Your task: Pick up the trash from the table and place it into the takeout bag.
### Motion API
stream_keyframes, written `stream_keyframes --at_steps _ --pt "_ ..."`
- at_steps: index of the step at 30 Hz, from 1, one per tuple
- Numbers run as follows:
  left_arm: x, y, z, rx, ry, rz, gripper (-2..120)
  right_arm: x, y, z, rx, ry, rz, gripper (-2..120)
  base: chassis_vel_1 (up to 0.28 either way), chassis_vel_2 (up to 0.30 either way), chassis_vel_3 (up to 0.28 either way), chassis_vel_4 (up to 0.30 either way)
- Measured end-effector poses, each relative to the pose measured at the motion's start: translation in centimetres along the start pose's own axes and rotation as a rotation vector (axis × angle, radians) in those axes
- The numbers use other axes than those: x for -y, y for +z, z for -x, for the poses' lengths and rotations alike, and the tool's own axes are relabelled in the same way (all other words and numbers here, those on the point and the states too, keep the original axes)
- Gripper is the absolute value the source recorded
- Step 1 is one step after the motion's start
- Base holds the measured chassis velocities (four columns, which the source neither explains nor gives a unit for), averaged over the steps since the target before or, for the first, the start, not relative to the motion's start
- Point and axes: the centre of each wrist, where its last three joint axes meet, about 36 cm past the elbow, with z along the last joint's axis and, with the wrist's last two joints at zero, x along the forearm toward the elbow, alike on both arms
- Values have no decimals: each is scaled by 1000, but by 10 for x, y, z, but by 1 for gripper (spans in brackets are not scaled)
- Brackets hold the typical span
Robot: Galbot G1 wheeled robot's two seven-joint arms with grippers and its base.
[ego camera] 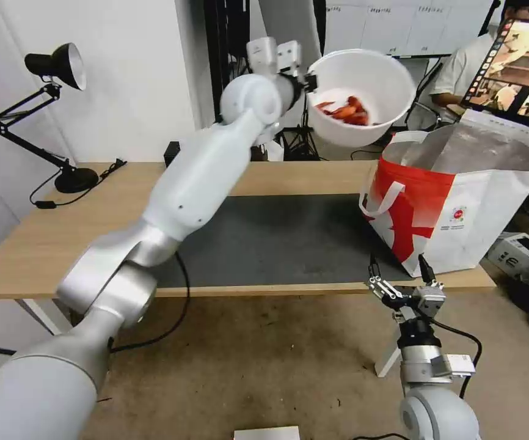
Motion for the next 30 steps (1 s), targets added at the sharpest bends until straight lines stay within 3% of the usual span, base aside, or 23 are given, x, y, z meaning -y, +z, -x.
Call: stream_keyframes --at_steps 10,30 --pt "33 6 17 11 18 44 0 -4 -1 2 7 0 14 100 0 0 0 0" --pt "49 41 30 12 12 140 0 -22 13 6 -11 -22 49 100 0 0 0 0"
